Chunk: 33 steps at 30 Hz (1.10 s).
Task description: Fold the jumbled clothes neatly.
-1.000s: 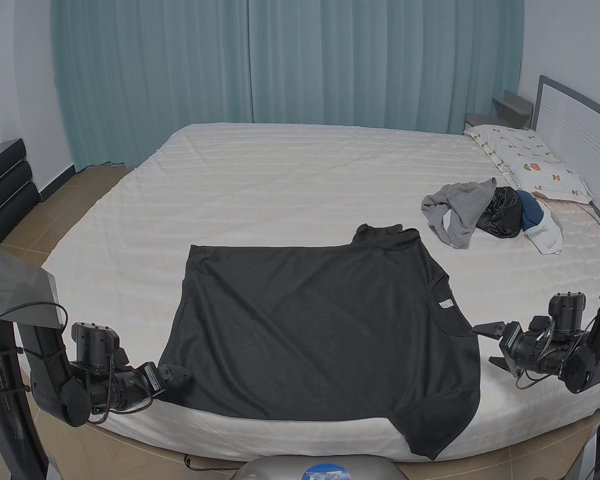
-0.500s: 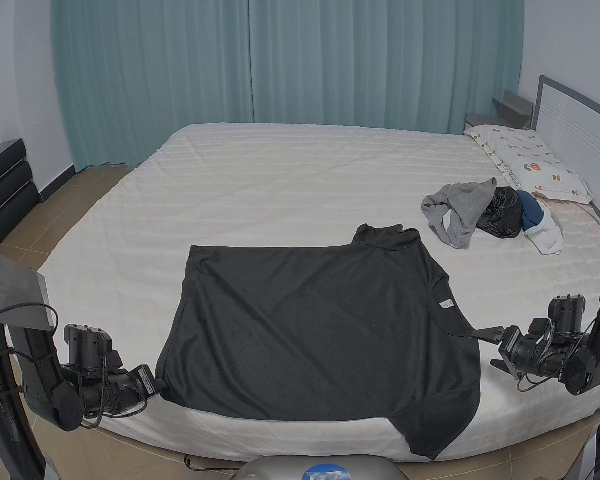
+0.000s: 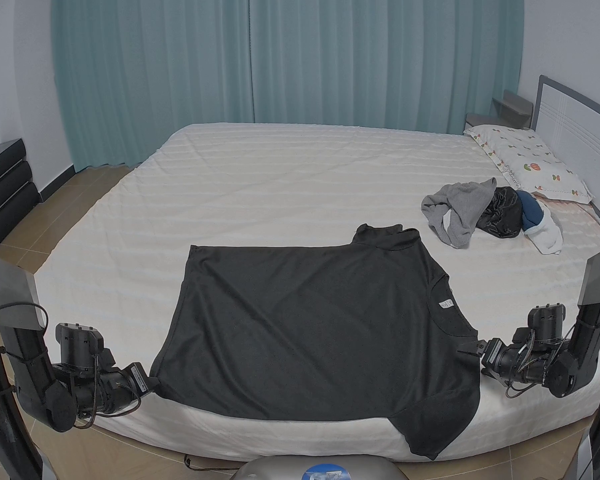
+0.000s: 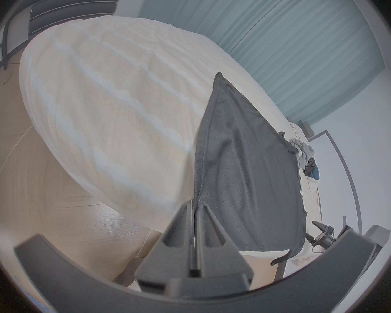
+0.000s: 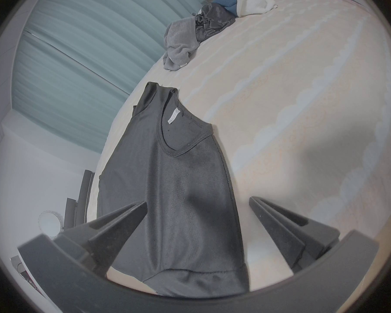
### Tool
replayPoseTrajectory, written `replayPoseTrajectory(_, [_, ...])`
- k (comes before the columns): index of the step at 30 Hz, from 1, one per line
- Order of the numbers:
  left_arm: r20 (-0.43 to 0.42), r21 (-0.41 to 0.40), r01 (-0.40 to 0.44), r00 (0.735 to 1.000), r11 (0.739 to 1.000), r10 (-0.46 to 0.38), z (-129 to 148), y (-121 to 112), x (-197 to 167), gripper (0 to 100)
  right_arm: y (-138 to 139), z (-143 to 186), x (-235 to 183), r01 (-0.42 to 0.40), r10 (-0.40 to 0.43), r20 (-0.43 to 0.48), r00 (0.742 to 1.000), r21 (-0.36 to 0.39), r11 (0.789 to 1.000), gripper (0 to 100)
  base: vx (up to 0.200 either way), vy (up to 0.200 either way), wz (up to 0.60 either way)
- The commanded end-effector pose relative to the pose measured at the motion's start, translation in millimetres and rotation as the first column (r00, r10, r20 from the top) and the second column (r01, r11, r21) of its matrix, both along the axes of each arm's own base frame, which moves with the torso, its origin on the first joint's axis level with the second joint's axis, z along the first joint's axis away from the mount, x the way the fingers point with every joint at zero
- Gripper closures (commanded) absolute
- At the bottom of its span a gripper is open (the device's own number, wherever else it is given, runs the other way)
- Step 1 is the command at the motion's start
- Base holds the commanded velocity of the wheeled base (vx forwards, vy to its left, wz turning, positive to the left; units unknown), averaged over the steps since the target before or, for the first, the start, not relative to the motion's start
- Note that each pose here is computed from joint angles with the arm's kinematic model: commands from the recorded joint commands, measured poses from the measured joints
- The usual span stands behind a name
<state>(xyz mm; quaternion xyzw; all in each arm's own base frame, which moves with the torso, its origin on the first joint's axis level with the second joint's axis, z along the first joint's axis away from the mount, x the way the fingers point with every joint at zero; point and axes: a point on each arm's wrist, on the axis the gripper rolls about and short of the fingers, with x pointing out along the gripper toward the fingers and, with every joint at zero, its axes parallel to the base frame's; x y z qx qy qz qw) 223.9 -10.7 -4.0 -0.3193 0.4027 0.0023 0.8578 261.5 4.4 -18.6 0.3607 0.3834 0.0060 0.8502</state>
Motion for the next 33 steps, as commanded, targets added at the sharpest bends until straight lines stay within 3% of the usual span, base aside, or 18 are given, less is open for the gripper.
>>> replayPoseTrajectory(1, [0.006, -0.002, -0.021, 1.000, 1.000, 0.021, 1.0, 4.3, 1.0, 100, 3.8, -15.2, 7.5, -0.012, 0.011, -0.033, 0.999, -0.005, 1.000, 0, 0.000, 0.000, 0.00])
replayPoseTrajectory(2, [0.006, -0.003, -0.021, 1.000, 1.000, 0.021, 1.0, 4.6, 1.0, 100, 3.8, -15.4, 8.2, -0.012, 0.011, -0.032, 0.999, -0.005, 1.000, 100, 0.000, 0.000, 0.00])
replayPoseTrajectory(8, [0.006, -0.002, -0.022, 1.000, 1.000, 0.022, 1.4, 4.7, 0.2, 100, 3.8, -11.4, 16.3, -0.007, 0.007, 0.002, 1.000, -0.003, 1.000, 100, 0.000, 0.000, 0.00])
replayPoseTrajectory(18, [0.062, -0.050, -0.066, 0.996, 0.997, 0.069, 7.6, 4.7, 6.4, 100, 0.1, 5.6, 57.9, 0.007, -0.006, 0.158, 0.987, -0.004, 1.000, 100, 0.000, 0.000, 0.00])
replayPoseTrajectory(31, [0.068, -0.084, -0.088, 0.993, 0.993, 0.094, 7.1, 3.9, 6.9, 100, 3.7, 0.2, 90.8, -0.012, 0.014, 0.147, 0.989, -0.015, 1.000, 100, 0.000, 0.000, 0.00])
replayPoseTrajectory(32, [0.068, -0.084, -0.088, 0.993, 0.993, 0.094, 7.1, 3.9, 6.9, 100, 3.7, 0.4, 91.2, -0.012, 0.014, 0.148, 0.989, -0.015, 1.000, 0, 0.000, 0.000, 0.00])
replayPoseTrajectory(33, [0.064, -0.083, -0.087, 0.994, 0.993, 0.092, 6.5, 3.6, 6.1, 100, 3.2, -1.3, 93.1, -0.011, 0.013, 0.151, 0.988, -0.014, 1.000, 0, 0.000, 0.000, 0.00])
